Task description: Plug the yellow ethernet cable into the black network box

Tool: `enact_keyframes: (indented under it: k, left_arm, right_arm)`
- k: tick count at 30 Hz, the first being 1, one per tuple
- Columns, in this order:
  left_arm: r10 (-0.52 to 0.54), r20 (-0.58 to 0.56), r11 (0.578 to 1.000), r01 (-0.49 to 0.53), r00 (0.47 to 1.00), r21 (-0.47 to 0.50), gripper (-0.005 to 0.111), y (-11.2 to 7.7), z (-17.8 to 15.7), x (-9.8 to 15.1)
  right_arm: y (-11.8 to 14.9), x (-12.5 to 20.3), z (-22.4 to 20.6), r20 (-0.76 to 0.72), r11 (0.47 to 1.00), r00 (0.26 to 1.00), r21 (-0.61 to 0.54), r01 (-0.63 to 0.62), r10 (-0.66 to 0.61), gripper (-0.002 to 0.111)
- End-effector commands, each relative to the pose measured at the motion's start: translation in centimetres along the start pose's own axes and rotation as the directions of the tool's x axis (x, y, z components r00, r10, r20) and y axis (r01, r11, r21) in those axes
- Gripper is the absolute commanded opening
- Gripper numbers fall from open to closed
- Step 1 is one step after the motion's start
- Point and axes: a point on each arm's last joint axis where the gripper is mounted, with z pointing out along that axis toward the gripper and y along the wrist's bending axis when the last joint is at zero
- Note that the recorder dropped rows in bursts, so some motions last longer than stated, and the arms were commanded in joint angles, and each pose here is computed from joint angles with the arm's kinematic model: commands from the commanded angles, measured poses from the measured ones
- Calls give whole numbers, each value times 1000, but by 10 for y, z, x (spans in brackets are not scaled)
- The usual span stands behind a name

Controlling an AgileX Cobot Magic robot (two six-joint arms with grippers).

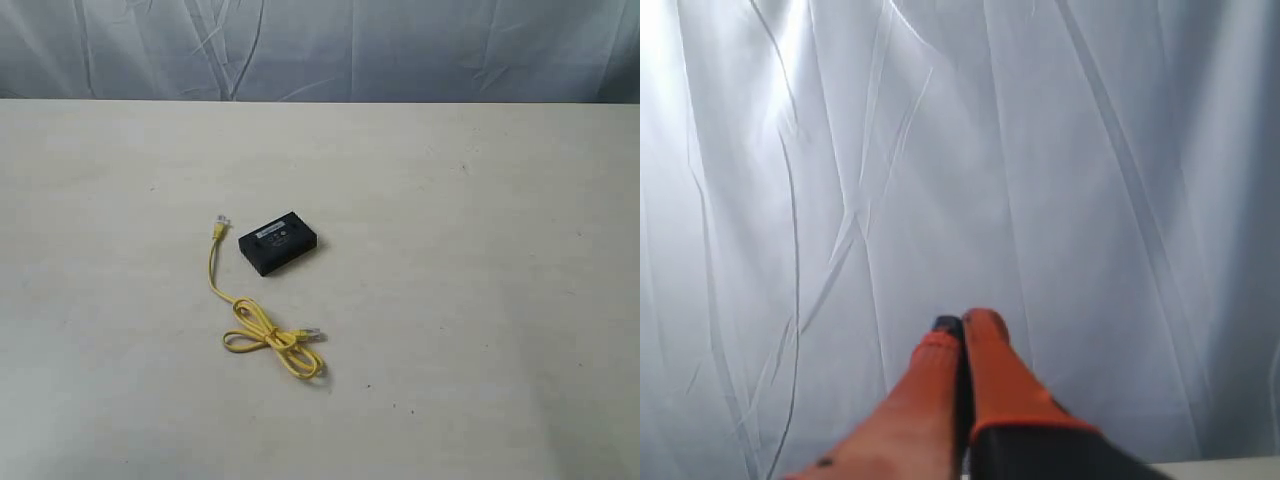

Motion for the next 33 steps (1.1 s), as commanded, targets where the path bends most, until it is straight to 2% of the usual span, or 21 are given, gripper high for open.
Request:
enact_keyframes:
  k: [1, 4, 7, 11, 15, 21, 24, 27, 33]
  left_arm:
    - [-9, 4, 1000, 9, 1000, -1, 0, 0, 0, 1]
    - [-9, 4, 1000, 9, 1000, -1, 0, 0, 0, 1]
    - [-9, 4, 1000, 9, 1000, -1, 0, 0, 0, 1]
    - [-9, 4, 1000, 9, 1000, -1, 0, 0, 0, 1]
    - [-9, 4, 1000, 9, 1000, -1, 0, 0, 0, 1]
    - [-9, 4, 1000, 9, 1000, -1, 0, 0, 0, 1]
    - [-9, 4, 1000, 9, 1000, -1, 0, 0, 0, 1]
    - [-9, 4, 1000, 9, 1000, -1, 0, 0, 0, 1]
    - [-9, 4, 1000, 9, 1000, -1, 0, 0, 0, 1]
  right_arm:
    - [1, -11, 8, -167, 1000, 986, 16, -2, 5, -1]
    - [2, -27, 24, -381, 999, 924, 21, 30, -20, -1]
    - [3, -41, 49, -523, 999, 852, 28, 33, -14, -1]
    - [1, -40, 72, -587, 997, 808, 20, 74, -48, -1]
    - [3, -22, 91, -639, 998, 766, 63, -30, 64, -1]
    - [10, 2, 135, -835, 988, 529, 115, -105, 154, -1]
    - [32, 11, 170, -899, 988, 423, 53, -147, 111, -1]
    - [67, 27, 196, -937, 981, 349, -58, -182, 9, -1]
    - [169, 68, 229, -939, 919, 247, -300, -255, -238, -1]
